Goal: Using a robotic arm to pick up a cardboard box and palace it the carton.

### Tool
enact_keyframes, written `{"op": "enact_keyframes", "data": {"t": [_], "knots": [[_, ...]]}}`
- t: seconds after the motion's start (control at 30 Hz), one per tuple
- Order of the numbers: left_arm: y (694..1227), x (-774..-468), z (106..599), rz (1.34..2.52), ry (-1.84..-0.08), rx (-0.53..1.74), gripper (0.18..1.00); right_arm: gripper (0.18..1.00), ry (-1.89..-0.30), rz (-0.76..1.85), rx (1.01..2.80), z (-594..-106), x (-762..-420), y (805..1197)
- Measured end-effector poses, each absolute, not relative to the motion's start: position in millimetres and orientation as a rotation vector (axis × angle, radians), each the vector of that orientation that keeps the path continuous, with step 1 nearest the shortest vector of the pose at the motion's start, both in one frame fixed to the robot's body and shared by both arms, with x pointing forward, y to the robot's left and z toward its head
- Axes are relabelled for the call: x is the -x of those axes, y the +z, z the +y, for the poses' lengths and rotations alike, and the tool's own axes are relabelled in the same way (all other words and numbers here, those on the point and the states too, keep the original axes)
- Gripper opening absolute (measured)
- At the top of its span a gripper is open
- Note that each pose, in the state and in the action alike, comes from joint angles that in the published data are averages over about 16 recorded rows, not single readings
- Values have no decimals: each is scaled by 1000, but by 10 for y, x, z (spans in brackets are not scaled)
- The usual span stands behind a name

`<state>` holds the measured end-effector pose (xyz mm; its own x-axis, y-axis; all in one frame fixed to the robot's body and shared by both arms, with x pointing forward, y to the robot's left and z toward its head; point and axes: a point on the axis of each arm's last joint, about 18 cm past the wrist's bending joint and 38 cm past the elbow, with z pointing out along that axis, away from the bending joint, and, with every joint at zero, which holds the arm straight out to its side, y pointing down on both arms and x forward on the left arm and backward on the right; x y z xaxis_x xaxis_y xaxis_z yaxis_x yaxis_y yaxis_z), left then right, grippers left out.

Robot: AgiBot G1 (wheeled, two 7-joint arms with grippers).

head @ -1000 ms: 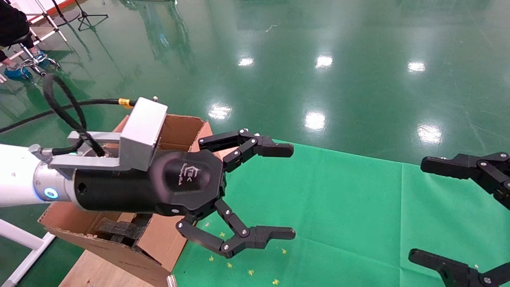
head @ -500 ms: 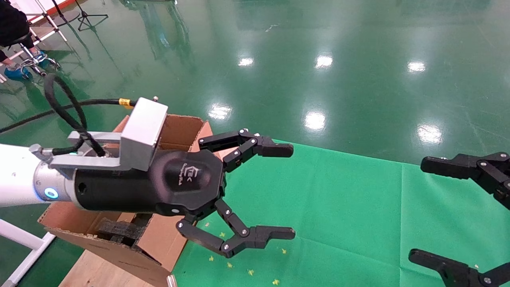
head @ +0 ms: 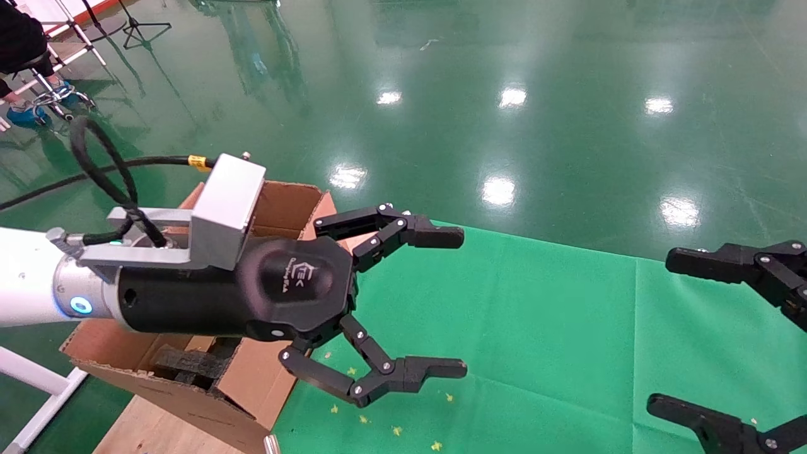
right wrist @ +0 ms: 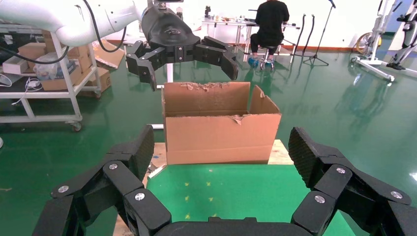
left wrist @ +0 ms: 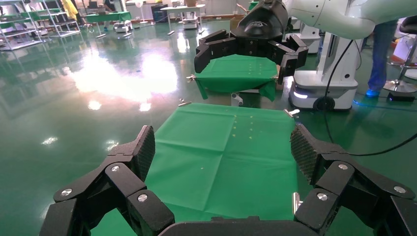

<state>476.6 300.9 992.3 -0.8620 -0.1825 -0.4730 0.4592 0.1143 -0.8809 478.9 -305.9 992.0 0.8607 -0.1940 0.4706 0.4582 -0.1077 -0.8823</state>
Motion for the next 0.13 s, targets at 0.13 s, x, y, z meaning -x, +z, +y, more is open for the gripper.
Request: {"op": "enact_keyframes", "data": {"t": [0.13], "knots": [[9924, -4766, 3010, 1927, -1798, -268, 1001, 1001, -558, -213, 1588, -3059, -4789, 9920]]}}
